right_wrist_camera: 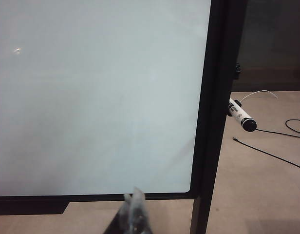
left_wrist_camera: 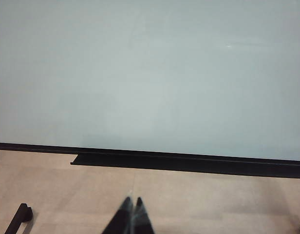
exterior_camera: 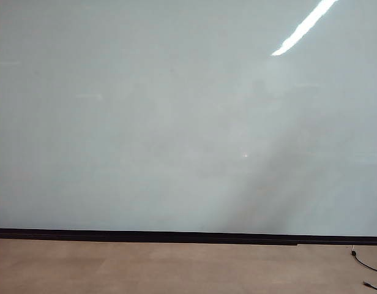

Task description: Pick up the pen on the shelf to the right of the whiteboard and draw a cross mark.

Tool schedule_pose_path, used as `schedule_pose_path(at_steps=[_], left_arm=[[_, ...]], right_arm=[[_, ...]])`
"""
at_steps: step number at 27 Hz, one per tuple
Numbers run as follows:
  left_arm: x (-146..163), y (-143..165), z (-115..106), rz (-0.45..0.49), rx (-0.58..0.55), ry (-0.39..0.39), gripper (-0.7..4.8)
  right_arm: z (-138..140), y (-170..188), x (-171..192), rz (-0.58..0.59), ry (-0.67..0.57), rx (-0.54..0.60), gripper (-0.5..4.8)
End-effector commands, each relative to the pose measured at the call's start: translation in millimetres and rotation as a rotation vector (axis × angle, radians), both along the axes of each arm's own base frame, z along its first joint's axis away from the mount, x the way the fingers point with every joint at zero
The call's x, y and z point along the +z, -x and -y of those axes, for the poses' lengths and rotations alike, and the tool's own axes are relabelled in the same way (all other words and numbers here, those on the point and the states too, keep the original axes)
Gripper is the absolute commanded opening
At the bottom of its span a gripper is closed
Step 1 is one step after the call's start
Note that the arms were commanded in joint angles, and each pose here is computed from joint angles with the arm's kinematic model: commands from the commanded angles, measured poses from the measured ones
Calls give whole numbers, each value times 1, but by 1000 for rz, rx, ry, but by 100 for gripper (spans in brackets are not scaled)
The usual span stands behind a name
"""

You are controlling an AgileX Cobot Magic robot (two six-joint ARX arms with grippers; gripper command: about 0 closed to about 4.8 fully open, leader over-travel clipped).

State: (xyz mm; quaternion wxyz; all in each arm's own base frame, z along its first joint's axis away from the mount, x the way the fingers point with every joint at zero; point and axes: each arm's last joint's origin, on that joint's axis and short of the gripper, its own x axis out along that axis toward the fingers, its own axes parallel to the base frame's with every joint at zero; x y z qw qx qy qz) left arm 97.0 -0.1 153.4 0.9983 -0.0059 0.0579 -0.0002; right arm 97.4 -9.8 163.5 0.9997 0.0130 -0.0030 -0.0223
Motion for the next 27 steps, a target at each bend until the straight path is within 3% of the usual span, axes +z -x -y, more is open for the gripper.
schedule_pose_path(at_steps=[1,20,27], left_arm=[[1,0,0,7,-4,-3,-4],[1,0,0,8,-4,-4,-5],[1,0,0,8,-4,-4,-4]], right_arm=[[0,0,3,22,0,2,-5],[0,0,4,27,1,1,-5],[2,1,13,125,8,-79,-5]])
